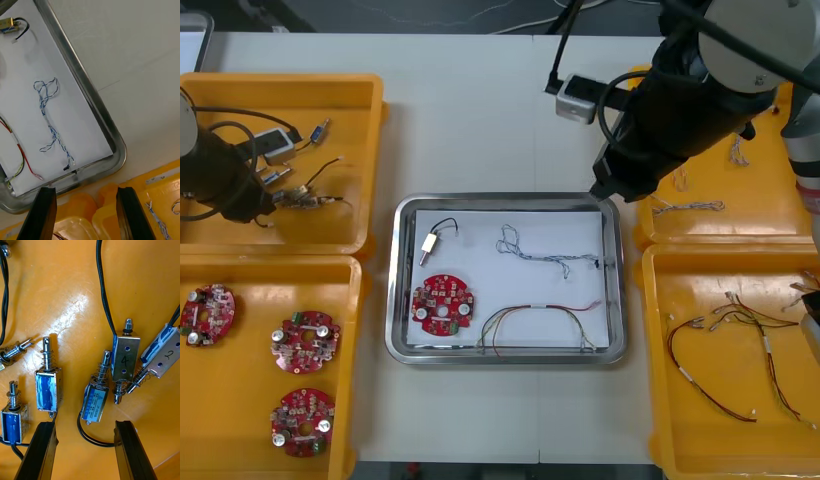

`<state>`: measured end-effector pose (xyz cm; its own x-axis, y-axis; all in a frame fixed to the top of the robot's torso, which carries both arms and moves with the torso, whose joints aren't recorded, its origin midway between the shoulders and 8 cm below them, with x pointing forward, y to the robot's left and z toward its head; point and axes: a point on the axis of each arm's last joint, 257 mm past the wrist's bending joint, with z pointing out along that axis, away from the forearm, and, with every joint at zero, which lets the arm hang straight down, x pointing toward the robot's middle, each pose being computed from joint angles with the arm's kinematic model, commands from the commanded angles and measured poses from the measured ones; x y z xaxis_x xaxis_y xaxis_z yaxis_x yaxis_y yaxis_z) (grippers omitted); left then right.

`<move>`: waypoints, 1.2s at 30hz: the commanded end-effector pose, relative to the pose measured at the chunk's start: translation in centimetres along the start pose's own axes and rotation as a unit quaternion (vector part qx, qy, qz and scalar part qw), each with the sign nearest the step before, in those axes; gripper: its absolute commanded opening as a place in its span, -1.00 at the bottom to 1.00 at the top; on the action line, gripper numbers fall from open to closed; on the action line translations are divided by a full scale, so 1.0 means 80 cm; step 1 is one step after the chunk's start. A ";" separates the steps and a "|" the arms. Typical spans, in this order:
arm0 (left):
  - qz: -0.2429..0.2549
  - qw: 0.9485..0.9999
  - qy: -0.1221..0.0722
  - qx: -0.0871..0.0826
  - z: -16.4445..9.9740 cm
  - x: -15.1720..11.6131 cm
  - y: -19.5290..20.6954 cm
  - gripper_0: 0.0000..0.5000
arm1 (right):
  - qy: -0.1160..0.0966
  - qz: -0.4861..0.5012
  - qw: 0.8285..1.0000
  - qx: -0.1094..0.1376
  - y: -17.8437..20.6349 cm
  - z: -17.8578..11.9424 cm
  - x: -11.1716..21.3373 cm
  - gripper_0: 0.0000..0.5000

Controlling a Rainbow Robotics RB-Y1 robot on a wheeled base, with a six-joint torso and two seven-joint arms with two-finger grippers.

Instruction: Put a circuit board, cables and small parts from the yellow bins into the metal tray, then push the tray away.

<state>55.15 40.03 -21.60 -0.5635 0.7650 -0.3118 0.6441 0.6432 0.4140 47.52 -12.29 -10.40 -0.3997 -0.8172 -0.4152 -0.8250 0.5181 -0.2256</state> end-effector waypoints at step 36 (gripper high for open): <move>0.090 0.996 0.000 -0.023 0.007 -0.036 -0.001 -0.43 | -0.024 0.447 0.885 0.126 -0.149 -0.094 0.168 1.00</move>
<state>55.41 39.15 -23.03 -0.5542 0.7869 -0.2714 0.6582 0.6139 0.4357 49.38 -28.42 -8.34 -0.8425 -0.1055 -0.5283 -0.1449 0.9889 0.0336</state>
